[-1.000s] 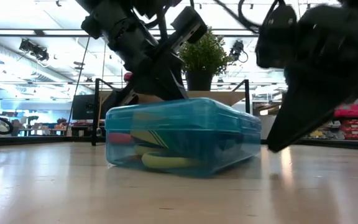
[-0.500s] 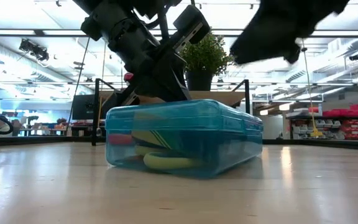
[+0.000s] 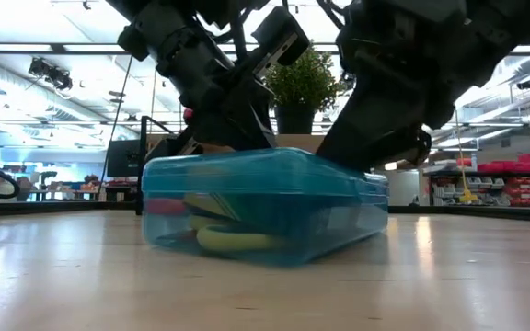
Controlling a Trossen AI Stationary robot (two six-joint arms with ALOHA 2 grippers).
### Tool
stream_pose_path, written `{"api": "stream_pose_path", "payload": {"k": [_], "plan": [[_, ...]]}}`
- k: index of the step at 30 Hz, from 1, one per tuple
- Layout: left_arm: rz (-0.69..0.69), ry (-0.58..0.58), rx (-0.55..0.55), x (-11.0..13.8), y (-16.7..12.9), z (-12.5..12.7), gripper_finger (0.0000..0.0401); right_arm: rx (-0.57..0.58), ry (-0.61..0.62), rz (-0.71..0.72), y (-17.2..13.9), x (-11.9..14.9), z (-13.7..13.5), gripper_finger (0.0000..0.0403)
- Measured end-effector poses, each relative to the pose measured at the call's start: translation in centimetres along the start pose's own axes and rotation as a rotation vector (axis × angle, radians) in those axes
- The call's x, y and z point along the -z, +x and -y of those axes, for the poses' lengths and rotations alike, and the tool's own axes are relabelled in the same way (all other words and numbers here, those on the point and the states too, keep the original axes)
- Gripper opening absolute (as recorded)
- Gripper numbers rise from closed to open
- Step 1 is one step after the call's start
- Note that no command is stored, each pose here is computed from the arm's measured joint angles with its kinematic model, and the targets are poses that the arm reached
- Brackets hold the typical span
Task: Pack school essentials
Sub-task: Close the blue supply box
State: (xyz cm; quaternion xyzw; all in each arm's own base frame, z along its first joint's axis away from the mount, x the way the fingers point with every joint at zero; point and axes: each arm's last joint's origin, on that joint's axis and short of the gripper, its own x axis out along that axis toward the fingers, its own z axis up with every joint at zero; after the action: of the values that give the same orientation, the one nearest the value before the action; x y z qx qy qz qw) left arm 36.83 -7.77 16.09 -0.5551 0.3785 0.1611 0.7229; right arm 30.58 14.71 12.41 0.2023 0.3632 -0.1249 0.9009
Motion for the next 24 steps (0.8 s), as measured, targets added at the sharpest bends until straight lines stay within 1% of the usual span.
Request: {"api": "stream_pose_path", "payload": {"k": [3, 6, 9, 12, 15, 17, 19, 20, 22, 24], "plan": [[-0.010, 0.002, 0.011, -0.2, 0.0, 0.1, 0.0006, -0.011, -0.014, 0.020, -0.4, 0.2, -0.4, 0.0161], [-0.012, 0.025, 0.037, -0.4, -0.1, 0.3, 0.0005, -0.028, -0.045, 0.051, -1.8, -0.5, -0.5, 0.0161], [-0.035, 0.034, 0.052, -0.6, -0.3, 0.5, 0.0009, -0.006, -0.037, 0.071, -3.2, -1.6, 0.0, 0.0161], [-0.048, 0.070, 0.083, -1.0, -0.6, 1.5, 0.0015, 0.010, -0.023, 0.106, -4.9, -3.0, 0.5, 0.0161], [-0.048, 0.107, 0.108, -1.5, -1.1, 2.4, 0.0013, 0.041, -0.061, 0.098, -6.3, -3.5, 1.0, 0.0161], [-0.044, 0.136, 0.097, -1.9, -1.5, 3.1, 0.0009, 0.055, -0.097, 0.096, -7.3, -3.8, 1.3, 0.0161], [-0.045, 0.168, 0.063, -2.3, -2.4, 3.6, 0.0005, 0.087, -0.123, 0.100, -8.3, -4.1, 1.7, 0.0161], [-0.046, 0.185, 0.054, -2.5, -2.8, 4.1, 0.0005, 0.111, -0.135, 0.096, -8.7, -4.1, 2.0, 0.0161], [-0.067, 0.223, -0.010, -2.5, -4.0, 4.5, 0.0007, 0.182, -0.157, 0.080, -9.1, -4.0, 2.8, 0.0161], [-0.084, 0.263, -0.031, -2.2, -5.0, 5.4, 0.0012, 0.251, -0.172, 0.051, -9.3, -3.8, 3.6, 0.0161]]}}
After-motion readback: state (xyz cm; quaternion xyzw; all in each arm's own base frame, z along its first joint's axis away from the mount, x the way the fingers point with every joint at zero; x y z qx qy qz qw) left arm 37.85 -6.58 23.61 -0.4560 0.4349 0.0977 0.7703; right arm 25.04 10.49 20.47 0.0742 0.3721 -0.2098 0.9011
